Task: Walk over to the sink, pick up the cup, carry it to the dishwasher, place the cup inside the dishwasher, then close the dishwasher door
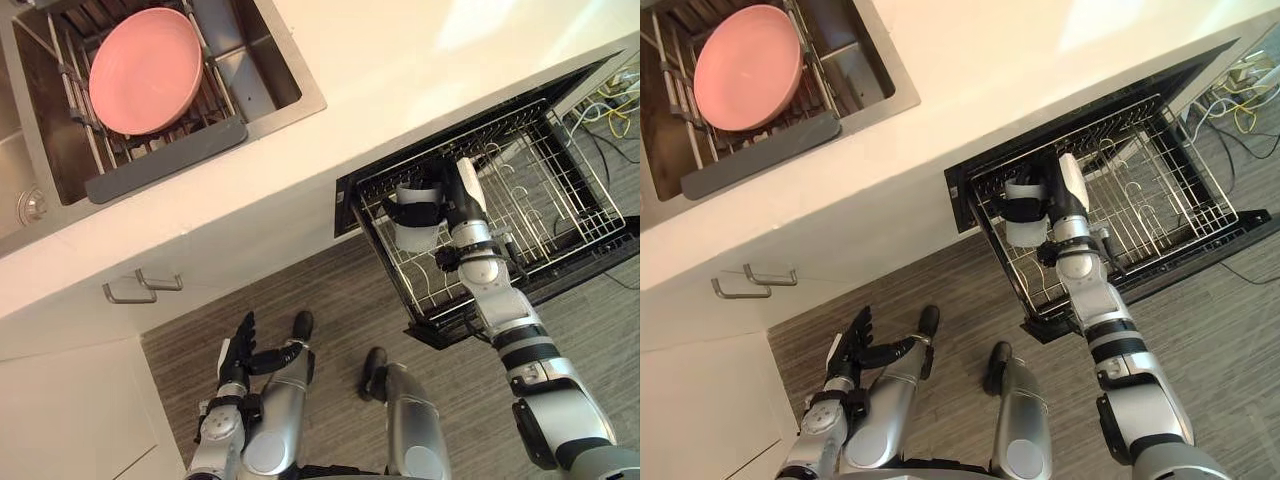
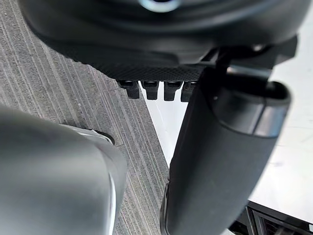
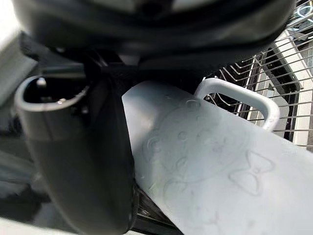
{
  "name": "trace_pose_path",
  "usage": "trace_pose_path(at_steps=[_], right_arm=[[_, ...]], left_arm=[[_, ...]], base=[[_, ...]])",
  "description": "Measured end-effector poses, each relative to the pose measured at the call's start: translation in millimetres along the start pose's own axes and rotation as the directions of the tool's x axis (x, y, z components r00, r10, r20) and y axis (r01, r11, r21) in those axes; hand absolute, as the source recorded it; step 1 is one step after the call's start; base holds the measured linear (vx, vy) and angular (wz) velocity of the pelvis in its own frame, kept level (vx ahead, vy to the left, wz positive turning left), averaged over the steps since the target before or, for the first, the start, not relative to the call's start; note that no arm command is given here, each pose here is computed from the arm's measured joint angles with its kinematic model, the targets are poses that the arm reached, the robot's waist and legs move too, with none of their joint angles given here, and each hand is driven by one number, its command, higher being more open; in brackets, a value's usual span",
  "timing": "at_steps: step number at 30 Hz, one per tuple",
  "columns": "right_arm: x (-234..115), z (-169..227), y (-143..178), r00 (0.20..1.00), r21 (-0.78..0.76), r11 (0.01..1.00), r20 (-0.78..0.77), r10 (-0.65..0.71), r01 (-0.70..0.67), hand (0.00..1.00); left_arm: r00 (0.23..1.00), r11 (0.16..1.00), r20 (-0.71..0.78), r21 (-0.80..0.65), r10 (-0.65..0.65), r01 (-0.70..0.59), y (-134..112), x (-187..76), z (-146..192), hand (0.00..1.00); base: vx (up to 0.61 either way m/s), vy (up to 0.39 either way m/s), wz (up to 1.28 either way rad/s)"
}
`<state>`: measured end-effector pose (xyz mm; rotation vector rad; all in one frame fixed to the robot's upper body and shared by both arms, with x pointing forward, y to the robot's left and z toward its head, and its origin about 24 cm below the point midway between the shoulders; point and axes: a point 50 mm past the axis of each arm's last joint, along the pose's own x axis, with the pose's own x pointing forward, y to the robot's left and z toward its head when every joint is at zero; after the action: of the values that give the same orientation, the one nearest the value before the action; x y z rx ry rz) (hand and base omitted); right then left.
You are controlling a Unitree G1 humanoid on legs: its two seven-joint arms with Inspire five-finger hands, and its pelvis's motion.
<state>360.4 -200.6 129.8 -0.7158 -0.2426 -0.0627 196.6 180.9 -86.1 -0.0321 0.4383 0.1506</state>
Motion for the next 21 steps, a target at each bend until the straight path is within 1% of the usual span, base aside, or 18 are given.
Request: trace_pose_path(at_steps=[8,14,15,21], right_arm=[[-4,-12,19,0.993,-0.135,0.984,-0.041,0.108,-0.113,0.00],[-1,-10,20,0.993,-0.180,0.977,-0.042,0.110,-0.115,0.00],[-1,-10,20,0.993,-0.187,0.975,-0.044,0.109,-0.116,1.00],[3,-10,25,0.993,-0.199,0.974,-0.068,0.100,-0.111,1.00]], left_arm=[[1.000,1.000,0.012,0.004,0.004,-0.004,-3,8,7,1.00],[0.999,1.000,0.037,-0.011,0.016,-0.016,-4,12,14,1.00],[0.999,1.000,0.038,-0.015,0.020,-0.019,-5,12,14,1.00],[0.999,0.999,0.038,-0.022,0.025,-0.024,-6,12,14,1.00]], base=[[0.02,-0.002,0.11],[-0.05,-0.008,0.01],[-0.03,-0.006,-0.02],[0.00,0.000,0.00]])
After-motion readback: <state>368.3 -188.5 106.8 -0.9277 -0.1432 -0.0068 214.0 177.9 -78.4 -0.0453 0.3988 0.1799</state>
